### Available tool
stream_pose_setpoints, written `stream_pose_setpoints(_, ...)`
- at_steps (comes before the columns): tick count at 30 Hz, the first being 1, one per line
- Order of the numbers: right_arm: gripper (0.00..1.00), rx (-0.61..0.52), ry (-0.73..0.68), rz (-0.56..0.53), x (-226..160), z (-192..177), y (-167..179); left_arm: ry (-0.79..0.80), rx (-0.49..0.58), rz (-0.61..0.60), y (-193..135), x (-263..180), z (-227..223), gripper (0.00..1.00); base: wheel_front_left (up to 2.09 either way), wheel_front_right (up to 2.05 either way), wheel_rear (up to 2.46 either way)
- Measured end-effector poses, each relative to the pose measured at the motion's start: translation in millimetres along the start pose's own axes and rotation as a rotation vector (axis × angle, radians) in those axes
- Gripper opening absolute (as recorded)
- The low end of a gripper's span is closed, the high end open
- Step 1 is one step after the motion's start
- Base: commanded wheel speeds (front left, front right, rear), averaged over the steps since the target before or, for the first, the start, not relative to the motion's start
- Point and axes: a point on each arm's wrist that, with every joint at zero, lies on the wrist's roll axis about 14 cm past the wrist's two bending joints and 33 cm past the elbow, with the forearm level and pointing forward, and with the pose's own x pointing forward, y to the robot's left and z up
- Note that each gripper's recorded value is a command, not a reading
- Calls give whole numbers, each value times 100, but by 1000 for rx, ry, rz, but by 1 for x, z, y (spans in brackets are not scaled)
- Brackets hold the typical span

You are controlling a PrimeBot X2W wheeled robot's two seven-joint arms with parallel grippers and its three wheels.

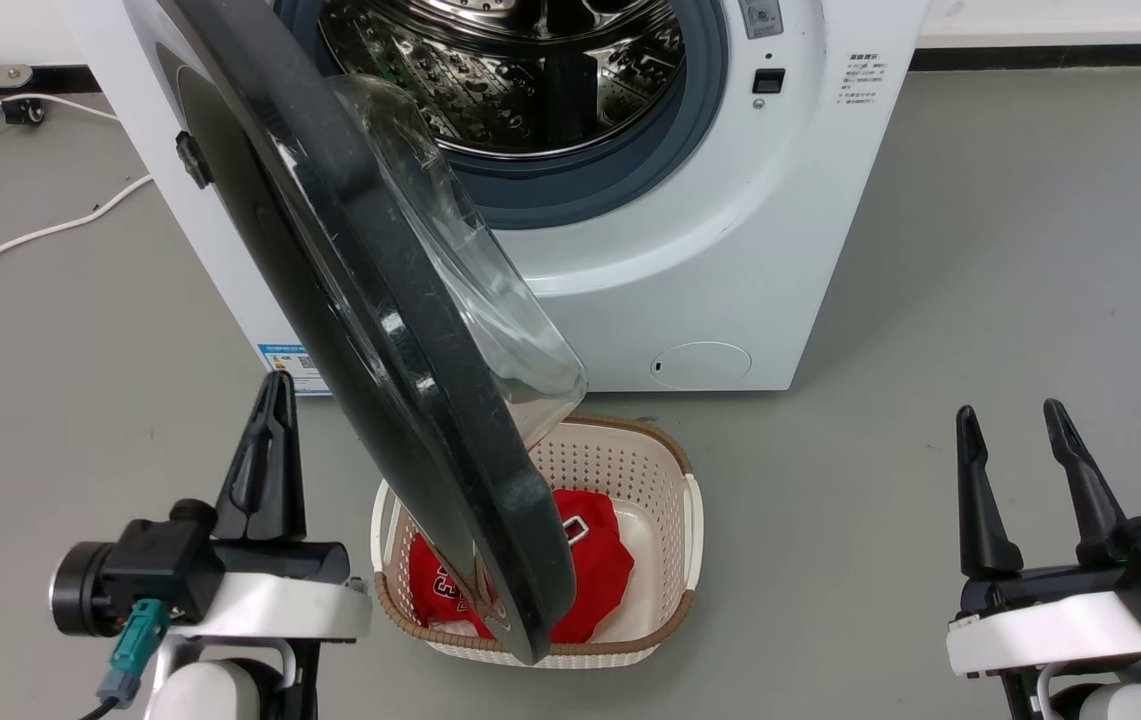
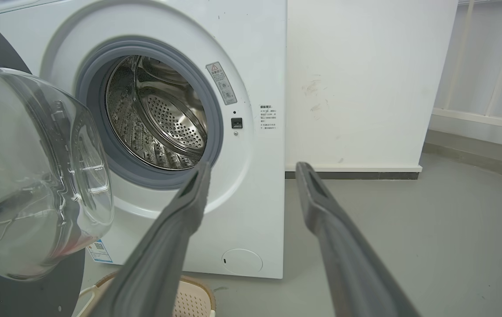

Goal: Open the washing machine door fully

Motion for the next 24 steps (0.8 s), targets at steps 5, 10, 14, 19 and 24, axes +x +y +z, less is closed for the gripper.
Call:
stream_pose_setpoints(5,100,6,-1,0,0,0,0,-103,5,-5,-1,9,32,0,0,0,0)
stream_pose_setpoints(10,100,8,0,2,0,0,1,-263,12,-10,-3,15,82,0,0,0,0)
stream_pose_setpoints(14,100,9,3,1,0,-1,1,-370,27,-9,-5,14,116,0,0,0,0)
stream_pose_setpoints(19,100,15,3,-2,-1,-1,0,-539,62,-43,-18,7,168,0,0,0,0)
stream_pose_setpoints(24,100,18,3,-2,-1,-1,0,-709,72,-107,-39,-8,216,0,0,0,0)
